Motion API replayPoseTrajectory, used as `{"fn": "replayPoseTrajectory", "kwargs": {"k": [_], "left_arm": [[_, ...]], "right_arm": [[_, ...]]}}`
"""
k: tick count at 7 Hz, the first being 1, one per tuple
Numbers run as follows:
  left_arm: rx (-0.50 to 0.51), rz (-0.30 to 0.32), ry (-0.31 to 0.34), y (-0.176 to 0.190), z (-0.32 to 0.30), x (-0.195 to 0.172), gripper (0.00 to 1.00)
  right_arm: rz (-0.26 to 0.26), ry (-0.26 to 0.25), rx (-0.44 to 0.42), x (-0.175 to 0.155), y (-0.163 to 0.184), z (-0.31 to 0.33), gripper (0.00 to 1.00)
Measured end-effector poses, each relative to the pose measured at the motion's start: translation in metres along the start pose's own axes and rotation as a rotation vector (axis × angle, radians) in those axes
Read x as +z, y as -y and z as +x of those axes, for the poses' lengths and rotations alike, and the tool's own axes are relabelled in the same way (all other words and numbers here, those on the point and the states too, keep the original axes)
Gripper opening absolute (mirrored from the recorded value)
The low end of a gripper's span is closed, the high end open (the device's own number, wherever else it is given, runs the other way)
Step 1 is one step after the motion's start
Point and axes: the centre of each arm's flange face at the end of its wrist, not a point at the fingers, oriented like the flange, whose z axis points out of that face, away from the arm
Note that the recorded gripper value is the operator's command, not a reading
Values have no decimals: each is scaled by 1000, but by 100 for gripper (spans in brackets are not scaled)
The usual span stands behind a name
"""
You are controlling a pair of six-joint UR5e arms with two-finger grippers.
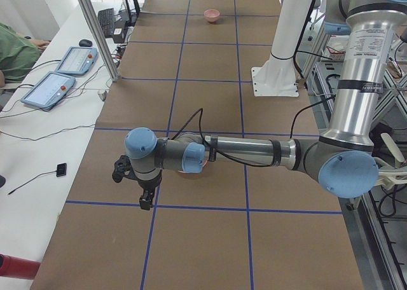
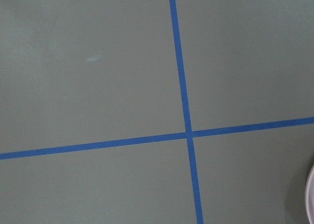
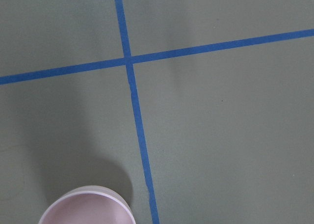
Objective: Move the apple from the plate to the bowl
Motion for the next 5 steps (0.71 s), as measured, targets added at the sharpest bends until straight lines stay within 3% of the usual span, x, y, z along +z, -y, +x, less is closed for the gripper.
{"fn": "replayPoseTrajectory", "kwargs": {"k": [2,3,5], "left_arm": [[26,22,-4,-2,10,-8,99],[40,35,-5,-4,17,-14,99],[66,60,-6,-4,27,-24,99]], "right_arm": [[35,21,-71,-8,14,-34,100],[44,70,-101,-11,16,-48,100],[3,210,-114,1,6,-53,100]]}}
